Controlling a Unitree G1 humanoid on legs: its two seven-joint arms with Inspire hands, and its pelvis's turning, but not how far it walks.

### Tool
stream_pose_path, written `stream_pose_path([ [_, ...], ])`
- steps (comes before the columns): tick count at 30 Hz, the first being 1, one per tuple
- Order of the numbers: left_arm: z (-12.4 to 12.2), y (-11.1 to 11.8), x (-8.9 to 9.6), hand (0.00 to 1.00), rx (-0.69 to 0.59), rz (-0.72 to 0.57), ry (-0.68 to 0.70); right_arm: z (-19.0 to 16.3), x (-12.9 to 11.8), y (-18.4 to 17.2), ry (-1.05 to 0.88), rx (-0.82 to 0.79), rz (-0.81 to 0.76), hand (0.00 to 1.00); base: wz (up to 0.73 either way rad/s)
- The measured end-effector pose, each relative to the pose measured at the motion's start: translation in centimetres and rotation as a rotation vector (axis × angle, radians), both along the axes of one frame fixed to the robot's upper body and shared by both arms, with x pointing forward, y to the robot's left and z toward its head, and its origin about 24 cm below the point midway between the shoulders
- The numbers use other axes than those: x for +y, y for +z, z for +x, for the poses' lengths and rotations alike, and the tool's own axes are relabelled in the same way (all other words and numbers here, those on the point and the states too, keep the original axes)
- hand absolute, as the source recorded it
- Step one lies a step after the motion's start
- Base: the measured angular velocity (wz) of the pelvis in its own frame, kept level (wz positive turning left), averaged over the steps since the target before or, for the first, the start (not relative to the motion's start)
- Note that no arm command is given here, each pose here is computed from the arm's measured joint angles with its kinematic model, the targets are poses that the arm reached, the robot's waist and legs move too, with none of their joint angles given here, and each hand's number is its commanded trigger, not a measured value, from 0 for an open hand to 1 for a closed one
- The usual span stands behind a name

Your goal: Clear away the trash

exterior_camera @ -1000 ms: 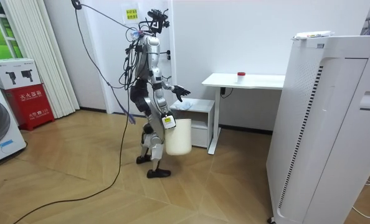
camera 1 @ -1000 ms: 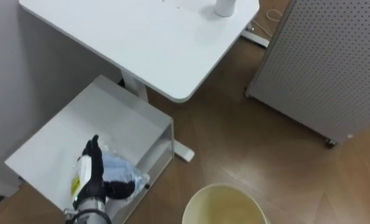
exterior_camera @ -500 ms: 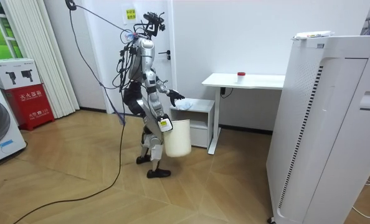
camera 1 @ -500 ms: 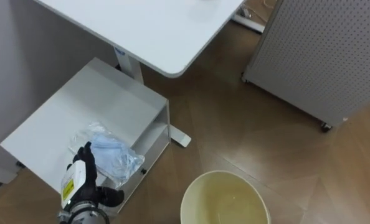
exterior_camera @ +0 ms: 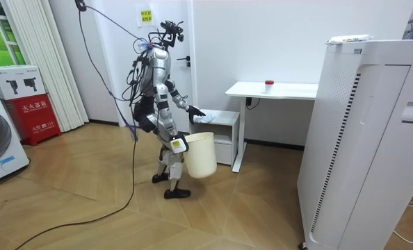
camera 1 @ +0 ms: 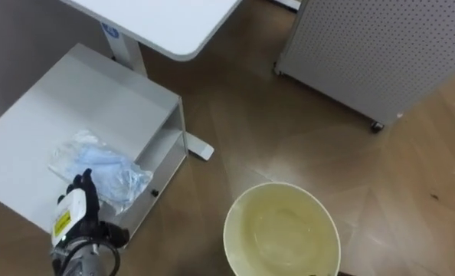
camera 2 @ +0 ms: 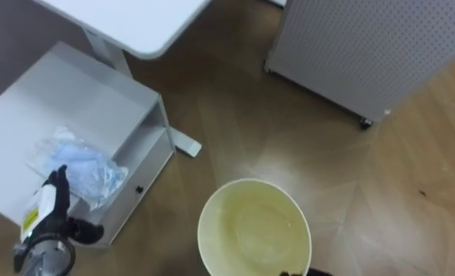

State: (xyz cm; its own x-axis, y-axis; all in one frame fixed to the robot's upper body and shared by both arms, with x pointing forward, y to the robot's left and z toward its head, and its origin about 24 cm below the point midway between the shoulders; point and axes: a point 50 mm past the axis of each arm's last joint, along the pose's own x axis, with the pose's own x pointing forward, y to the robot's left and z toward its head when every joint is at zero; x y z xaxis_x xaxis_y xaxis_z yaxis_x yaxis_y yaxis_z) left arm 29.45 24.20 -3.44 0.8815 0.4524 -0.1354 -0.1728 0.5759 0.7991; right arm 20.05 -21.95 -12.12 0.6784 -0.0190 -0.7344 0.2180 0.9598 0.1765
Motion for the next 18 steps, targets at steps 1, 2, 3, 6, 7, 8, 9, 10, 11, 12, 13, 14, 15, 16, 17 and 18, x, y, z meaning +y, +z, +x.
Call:
stream_pose_path([
  [1,0.2,0.3,0.0,0.0,-0.01,0.005,-0.002,0.1,-0.1,0.1,-0.008,-0.01,0.005,1.0,0.0],
  [2,0.4,0.4,-0.1,0.0,-0.019,0.01,-0.001,0.2,-0.1,0.2,-0.008,-0.015,0.002,1.0,0.0],
  [3,0.7,0.7,-0.2,0.0,-0.032,0.027,-0.009,0.3,-0.2,0.3,-0.004,-0.018,-0.006,1.0,0.03],
  [6,1.5,1.7,-0.4,0.0,-0.079,0.077,-0.023,0.4,-0.3,0.4,0.014,-0.025,-0.015,1.0,0.06],
  [7,1.8,2.1,-0.5,0.0,-0.1,0.097,-0.024,0.4,-0.3,0.5,0.015,-0.028,-0.016,1.0,0.03],
  [8,1.9,2.4,-0.4,0.0,-0.111,0.11,-0.025,0.5,-0.3,0.5,0.015,-0.03,-0.016,1.0,0.0],
  [9,2.1,2.7,-0.5,0.0,-0.125,0.12,-0.024,0.5,-0.3,0.5,0.016,-0.03,-0.016,1.0,0.0],
  [10,2.3,2.9,-0.5,0.0,-0.134,0.14,-0.029,0.5,-0.3,0.5,0.019,-0.031,-0.016,1.0,0.0],
  [11,2.3,3.0,-0.5,0.0,-0.139,0.15,-0.033,0.5,-0.2,0.5,0.022,-0.032,-0.019,1.0,0.0],
  [12,2.3,3.1,-0.6,0.0,-0.145,0.182,-0.045,0.5,-0.2,0.6,0.027,-0.035,-0.019,1.0,-0.04],
  [13,2.4,3.1,-0.6,0.22,-0.143,0.208,-0.055,0.7,-0.1,0.7,0.032,-0.041,-0.019,1.0,-0.04],
  [14,2.3,3.1,-0.6,0.63,-0.143,0.218,-0.056,0.8,-0.1,0.7,0.035,-0.047,-0.018,1.0,-0.04],
  [15,2.4,3.2,-0.6,0.91,-0.149,0.236,-0.061,0.9,0.0,0.8,0.04,-0.054,-0.015,1.0,0.0],
  [16,2.6,3.4,-0.7,1.0,-0.155,0.244,-0.061,1.0,0.0,0.9,0.041,-0.061,-0.013,1.0,0.0],
  [17,2.6,3.4,-0.7,1.0,-0.154,0.249,-0.059,1.1,0.0,1.0,0.041,-0.062,-0.013,1.0,0.0],
  [18,2.5,3.4,-0.6,1.0,-0.154,0.256,-0.053,1.1,-0.1,1.0,0.043,-0.064,-0.011,1.0,0.0],
])
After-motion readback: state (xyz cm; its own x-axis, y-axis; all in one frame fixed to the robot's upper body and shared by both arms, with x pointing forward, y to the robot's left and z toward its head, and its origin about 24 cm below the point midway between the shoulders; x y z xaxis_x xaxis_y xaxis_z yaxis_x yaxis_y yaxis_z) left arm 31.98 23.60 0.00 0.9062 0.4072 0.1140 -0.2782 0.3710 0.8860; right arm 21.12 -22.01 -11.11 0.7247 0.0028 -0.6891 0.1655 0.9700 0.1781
